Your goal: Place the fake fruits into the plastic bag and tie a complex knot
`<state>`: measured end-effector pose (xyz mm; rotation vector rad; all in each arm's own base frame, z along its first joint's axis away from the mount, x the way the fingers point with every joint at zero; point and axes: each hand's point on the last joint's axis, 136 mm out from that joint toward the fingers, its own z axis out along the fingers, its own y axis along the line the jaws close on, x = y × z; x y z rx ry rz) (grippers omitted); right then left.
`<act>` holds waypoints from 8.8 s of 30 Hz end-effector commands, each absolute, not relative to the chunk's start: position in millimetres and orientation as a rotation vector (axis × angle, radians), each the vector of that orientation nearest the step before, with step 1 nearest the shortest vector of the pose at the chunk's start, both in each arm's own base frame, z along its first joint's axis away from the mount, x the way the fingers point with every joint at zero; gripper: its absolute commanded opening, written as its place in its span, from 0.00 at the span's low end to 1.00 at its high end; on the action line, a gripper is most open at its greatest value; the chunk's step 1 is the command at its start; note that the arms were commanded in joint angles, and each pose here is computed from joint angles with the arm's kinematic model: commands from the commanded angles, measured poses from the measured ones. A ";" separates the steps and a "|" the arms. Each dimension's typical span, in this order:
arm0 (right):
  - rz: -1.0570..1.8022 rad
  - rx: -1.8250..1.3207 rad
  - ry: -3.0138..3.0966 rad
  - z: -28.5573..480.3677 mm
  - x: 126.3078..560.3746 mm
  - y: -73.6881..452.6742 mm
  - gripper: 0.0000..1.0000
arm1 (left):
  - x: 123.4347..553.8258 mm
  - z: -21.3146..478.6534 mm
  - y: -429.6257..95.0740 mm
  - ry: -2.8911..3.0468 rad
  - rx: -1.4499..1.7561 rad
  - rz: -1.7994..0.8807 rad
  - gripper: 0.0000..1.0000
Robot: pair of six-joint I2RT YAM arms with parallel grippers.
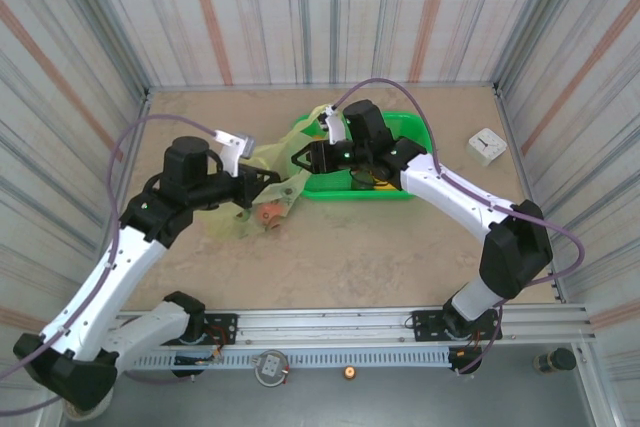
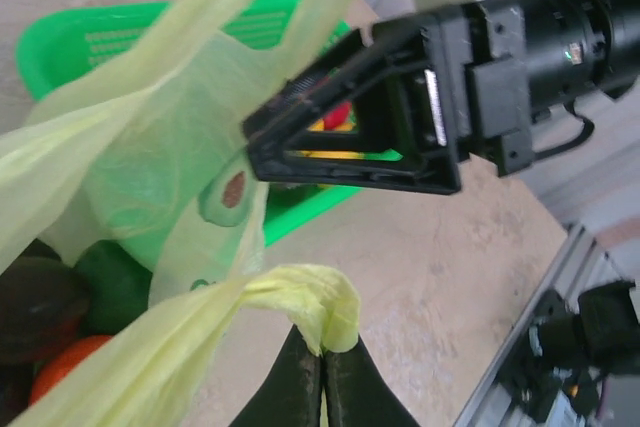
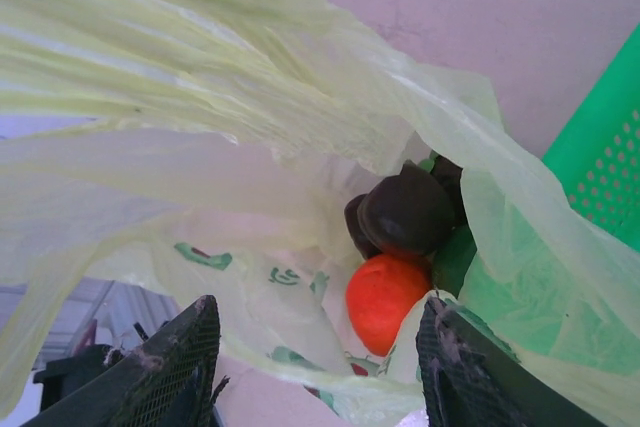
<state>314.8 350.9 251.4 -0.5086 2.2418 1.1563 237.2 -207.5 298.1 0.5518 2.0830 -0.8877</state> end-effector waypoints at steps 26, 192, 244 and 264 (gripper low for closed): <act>1.197 -0.812 2.400 240.3 262.2 348.7 0.66 | 253.5 315.7 -215.0 2.060 0.611 -0.746 0.00; 1.176 -0.750 2.146 264.0 210.4 317.7 0.43 | 243.7 327.7 -173.1 1.941 0.412 -0.764 0.00; 0.502 0.012 2.451 156.6 481.4 212.2 0.83 | 228.8 338.9 -168.1 1.922 0.462 -0.758 0.00; 0.811 -0.975 1.492 351.7 320.1 298.9 0.74 | 205.0 339.0 -165.1 1.915 0.444 -0.837 0.00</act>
